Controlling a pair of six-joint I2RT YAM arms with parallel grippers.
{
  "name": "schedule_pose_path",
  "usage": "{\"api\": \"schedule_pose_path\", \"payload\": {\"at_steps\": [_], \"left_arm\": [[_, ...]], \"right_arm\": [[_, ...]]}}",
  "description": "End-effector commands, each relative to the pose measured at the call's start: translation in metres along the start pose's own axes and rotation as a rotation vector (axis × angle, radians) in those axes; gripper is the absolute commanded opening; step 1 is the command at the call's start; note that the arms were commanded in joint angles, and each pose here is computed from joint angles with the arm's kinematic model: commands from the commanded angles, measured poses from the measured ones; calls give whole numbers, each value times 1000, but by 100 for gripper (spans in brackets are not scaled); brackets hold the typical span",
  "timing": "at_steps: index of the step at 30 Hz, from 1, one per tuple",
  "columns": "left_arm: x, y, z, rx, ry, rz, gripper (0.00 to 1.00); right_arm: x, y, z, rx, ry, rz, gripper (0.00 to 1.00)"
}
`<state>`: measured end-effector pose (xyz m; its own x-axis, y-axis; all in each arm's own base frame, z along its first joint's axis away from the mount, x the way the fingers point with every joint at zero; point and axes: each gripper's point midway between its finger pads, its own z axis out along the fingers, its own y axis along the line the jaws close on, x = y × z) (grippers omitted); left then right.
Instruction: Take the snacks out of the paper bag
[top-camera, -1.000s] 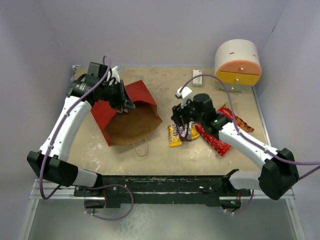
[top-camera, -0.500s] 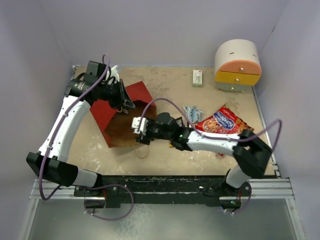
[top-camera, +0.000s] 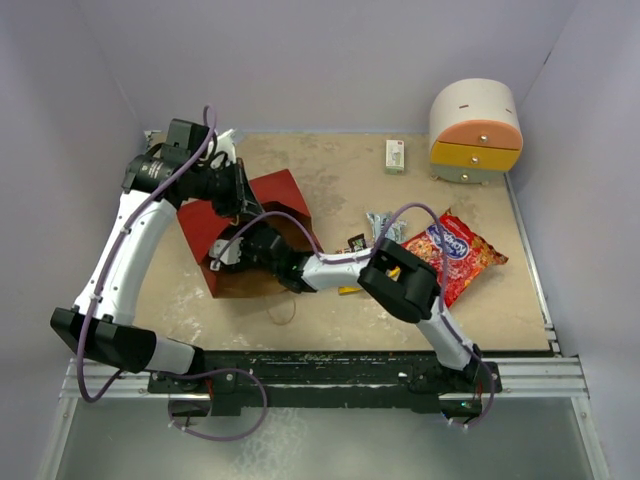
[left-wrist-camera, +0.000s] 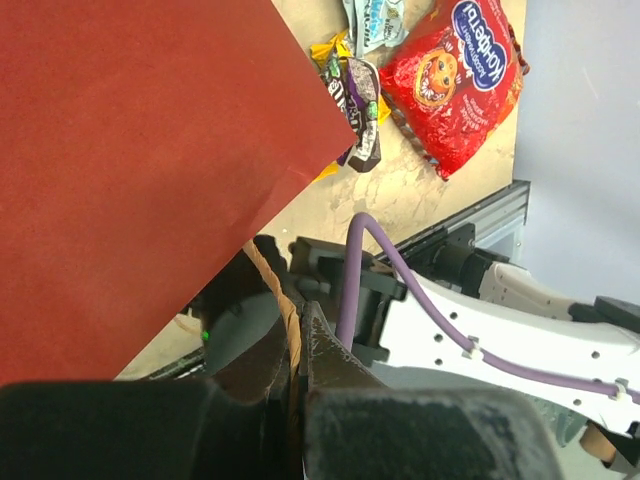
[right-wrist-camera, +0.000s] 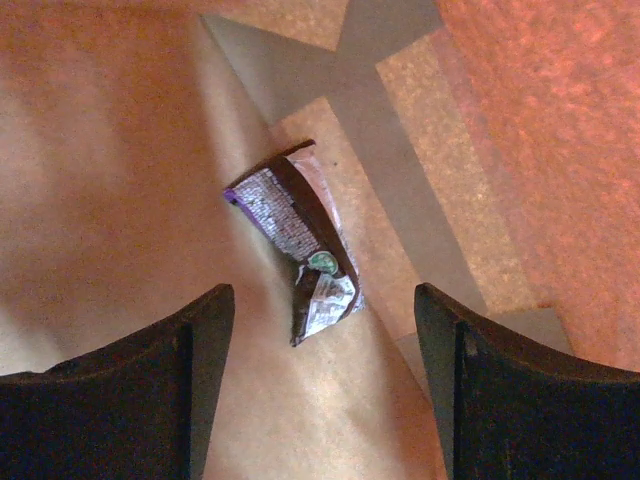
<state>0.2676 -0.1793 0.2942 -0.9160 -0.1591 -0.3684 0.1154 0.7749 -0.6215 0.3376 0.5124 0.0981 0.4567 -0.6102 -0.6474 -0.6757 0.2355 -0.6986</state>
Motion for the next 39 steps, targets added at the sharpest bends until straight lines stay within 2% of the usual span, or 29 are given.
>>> {"api": "schedule_pose_path", "payload": {"at_steps": [1, 13, 16, 19, 21, 22, 24, 27, 32, 36, 39], "left_arm": [[0, -20, -17, 74, -2, 104, 0], [9, -39, -16, 114, 23, 205, 0], [8, -39, -17, 102, 18, 212, 0], [9, -38, -18, 92, 18, 210, 0], [9, -38, -18, 94, 19, 211, 0], [9, -38, -17, 95, 18, 212, 0], [8, -38, -17, 95, 16, 212, 0], [7, -37, -16, 86, 17, 208, 0], [4, -36, -16, 75, 6, 210, 0], [2, -35, -14, 71, 5, 204, 0], [1, -35, -13, 67, 3, 198, 0]], "right_arm": [[7, -25, 15, 115, 56, -88, 76], [53, -30, 48, 153, 163, -71, 78], [60, -38, 49, 174, 184, -41, 64], [59, -40, 47, 160, 165, -25, 56], [58, -40, 47, 149, 159, -24, 43], [56, -39, 46, 140, 154, -25, 40], [52, -40, 44, 129, 141, -17, 38], [44, -42, 39, 124, 112, 23, 28], [33, -37, 26, 76, 92, 66, 21], [20, -32, 12, 18, 67, 121, 7], [13, -27, 0, -8, 62, 162, 5]]}}
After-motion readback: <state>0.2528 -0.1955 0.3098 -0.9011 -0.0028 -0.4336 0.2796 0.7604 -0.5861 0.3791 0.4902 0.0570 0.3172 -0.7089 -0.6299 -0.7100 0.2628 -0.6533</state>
